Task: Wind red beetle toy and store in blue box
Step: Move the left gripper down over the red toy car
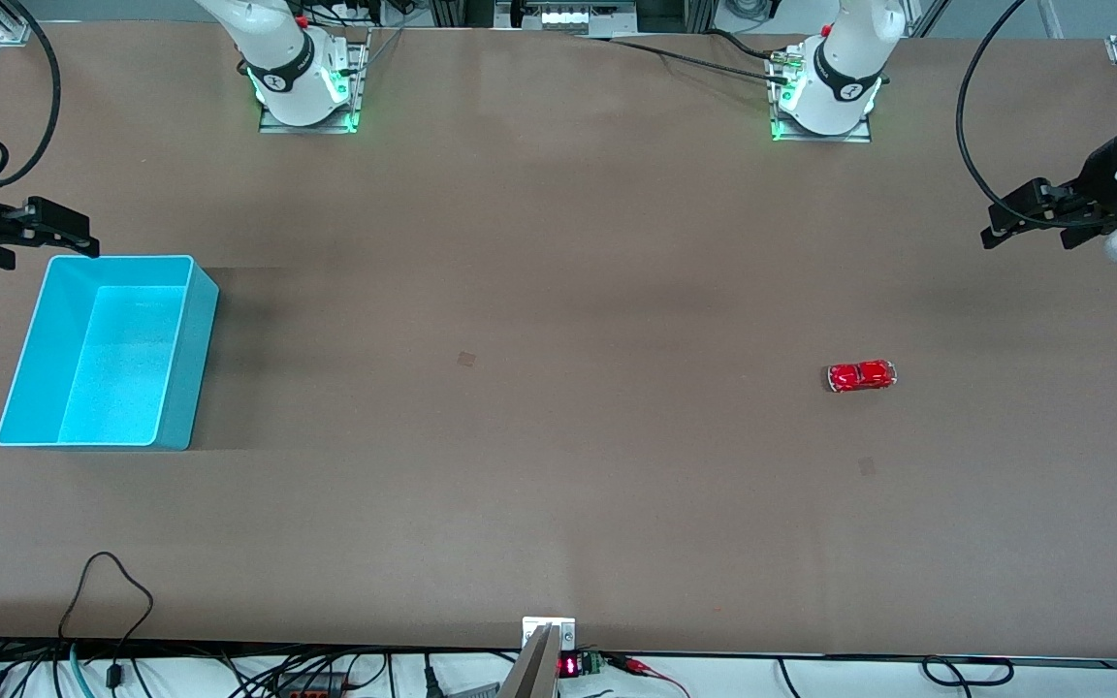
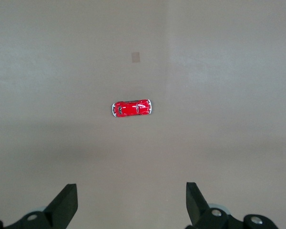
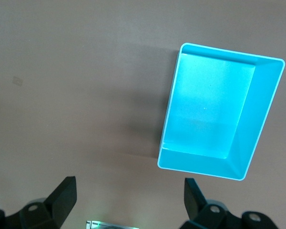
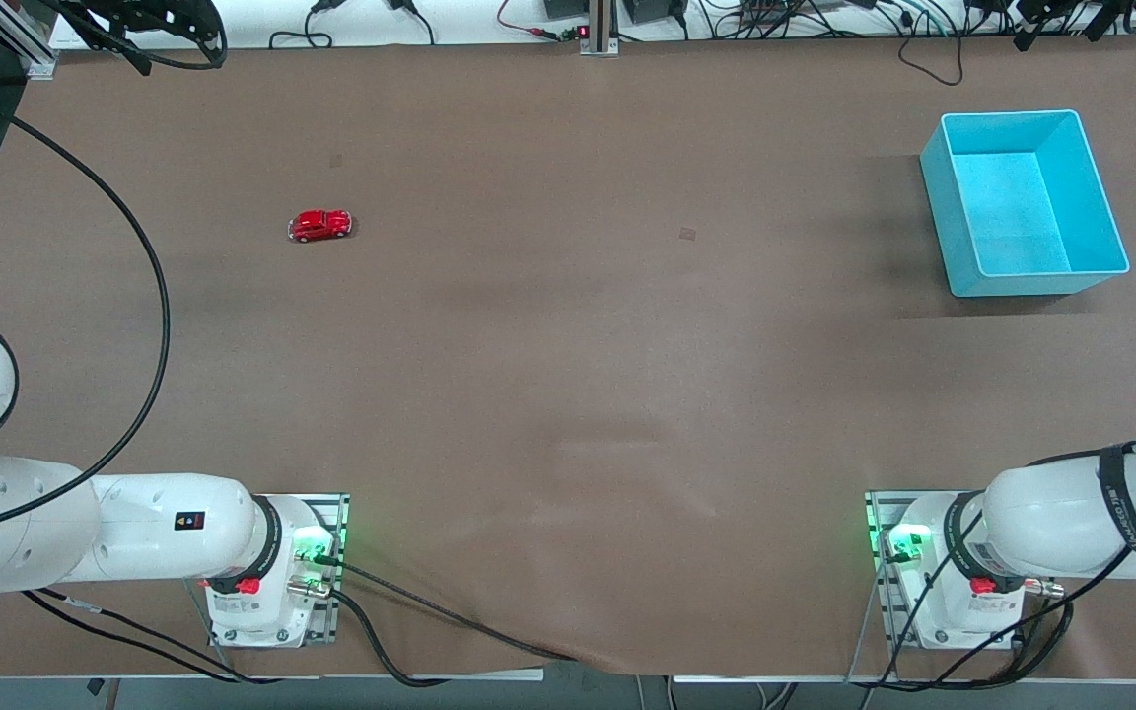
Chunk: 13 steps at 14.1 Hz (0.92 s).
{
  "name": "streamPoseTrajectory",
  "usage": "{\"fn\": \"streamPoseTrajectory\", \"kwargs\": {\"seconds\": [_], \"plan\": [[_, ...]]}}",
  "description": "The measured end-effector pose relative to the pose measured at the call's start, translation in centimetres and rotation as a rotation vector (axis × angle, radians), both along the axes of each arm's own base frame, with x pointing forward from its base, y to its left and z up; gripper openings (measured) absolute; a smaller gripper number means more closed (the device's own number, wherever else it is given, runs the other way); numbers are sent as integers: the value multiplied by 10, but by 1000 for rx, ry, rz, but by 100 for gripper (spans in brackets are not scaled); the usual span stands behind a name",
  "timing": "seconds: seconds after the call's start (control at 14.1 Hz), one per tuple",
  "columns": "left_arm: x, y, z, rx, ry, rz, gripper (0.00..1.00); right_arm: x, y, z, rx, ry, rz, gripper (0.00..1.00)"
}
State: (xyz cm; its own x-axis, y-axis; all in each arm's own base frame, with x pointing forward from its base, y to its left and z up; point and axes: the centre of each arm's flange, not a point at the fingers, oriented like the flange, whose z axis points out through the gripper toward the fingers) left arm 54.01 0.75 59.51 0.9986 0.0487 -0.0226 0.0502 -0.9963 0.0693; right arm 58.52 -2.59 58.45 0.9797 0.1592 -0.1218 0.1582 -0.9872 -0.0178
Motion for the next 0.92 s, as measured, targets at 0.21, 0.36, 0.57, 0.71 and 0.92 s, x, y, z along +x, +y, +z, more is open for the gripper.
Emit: {"fn": "streamPoseTrajectory", "kwargs": {"seconds": [0.21, 0.36, 0.57, 0.71, 0.92], "plan": [[-1, 0, -3, 0, 5, 0, 100, 0, 0, 0, 0, 0, 0, 100], [-2, 0, -7, 0, 14, 0, 100, 0, 0, 0, 0, 0, 0, 100], [0, 0, -31, -2, 61, -1, 100, 0, 0, 0, 0, 0, 0, 100], [12, 0, -69, -3, 102, -1, 100, 0, 0, 0, 0, 0, 0, 100], [40, 2, -139, -7, 116, -61, 100, 0, 0, 0, 0, 0, -1, 100]]}}
